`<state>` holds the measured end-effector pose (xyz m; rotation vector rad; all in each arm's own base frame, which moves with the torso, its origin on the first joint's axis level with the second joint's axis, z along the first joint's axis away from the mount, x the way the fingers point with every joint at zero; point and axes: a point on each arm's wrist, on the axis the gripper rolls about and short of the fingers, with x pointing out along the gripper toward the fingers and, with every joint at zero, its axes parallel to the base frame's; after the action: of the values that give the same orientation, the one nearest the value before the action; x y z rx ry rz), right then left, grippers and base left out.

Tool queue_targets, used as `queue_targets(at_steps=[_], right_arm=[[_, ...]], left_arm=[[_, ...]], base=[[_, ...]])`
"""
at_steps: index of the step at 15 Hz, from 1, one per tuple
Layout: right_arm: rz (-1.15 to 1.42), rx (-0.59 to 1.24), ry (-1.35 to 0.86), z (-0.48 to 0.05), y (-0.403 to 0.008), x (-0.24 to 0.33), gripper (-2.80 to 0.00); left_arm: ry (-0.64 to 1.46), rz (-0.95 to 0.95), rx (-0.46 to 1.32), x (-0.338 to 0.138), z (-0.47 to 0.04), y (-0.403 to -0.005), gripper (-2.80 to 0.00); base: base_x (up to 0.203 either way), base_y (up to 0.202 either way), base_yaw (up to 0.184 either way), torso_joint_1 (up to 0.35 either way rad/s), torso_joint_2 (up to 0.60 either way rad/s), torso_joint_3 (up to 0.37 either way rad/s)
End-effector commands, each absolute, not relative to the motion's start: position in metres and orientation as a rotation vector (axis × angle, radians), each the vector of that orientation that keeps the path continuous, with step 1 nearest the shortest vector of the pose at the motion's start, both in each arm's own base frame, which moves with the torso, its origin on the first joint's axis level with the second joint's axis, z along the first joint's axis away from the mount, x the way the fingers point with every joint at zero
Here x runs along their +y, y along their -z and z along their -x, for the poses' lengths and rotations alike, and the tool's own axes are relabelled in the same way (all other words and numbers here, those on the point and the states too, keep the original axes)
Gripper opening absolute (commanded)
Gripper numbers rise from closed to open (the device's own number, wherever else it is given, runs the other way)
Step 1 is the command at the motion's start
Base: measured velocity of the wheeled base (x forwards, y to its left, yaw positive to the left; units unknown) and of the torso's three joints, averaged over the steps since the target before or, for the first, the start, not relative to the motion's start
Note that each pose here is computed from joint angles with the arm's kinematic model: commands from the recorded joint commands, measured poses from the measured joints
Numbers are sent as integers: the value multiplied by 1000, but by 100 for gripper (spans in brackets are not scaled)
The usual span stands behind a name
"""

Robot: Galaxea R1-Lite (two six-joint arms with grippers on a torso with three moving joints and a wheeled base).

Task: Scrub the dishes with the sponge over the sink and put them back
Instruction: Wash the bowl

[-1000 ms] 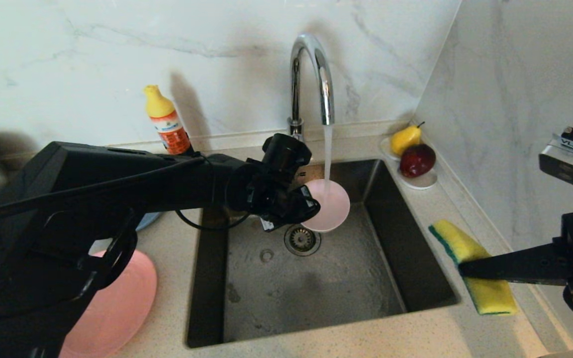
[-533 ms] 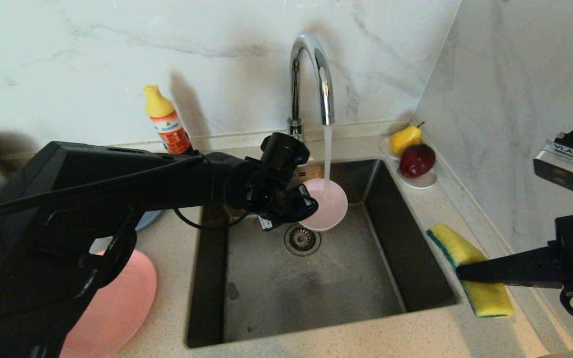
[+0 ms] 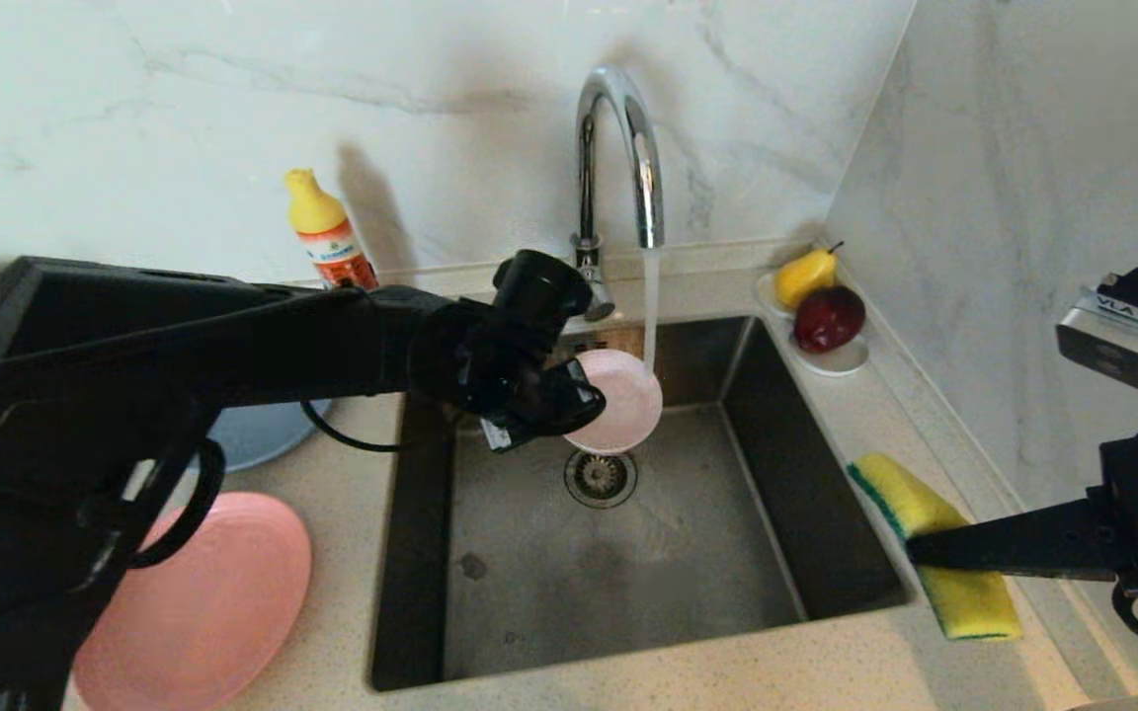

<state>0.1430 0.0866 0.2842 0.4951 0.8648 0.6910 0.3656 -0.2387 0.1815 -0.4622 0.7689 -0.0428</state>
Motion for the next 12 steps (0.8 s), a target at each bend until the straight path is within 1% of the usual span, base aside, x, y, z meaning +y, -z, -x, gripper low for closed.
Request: queue_targets(at_steps=[1, 4, 8, 12], right_arm=[[-498, 870, -691, -143, -284, 87, -280], [-499, 871, -695, -143, -284, 87, -280], [-509, 866, -732, -140, -288, 86, -280], [-507, 873, -729, -144, -287, 88, -280]], left_arm=[[-22, 448, 676, -209, -349, -216, -280], [-102, 374, 565, -180, -322, -247, -280], [-107, 362, 433, -153, -279, -290, -280], [-57, 318, 287, -142, -270, -296, -280]], base=[[0, 0, 0, 0, 0, 0], [0, 0, 0, 0, 0, 0], [0, 0, 0, 0, 0, 0], [0, 0, 0, 0, 0, 0]])
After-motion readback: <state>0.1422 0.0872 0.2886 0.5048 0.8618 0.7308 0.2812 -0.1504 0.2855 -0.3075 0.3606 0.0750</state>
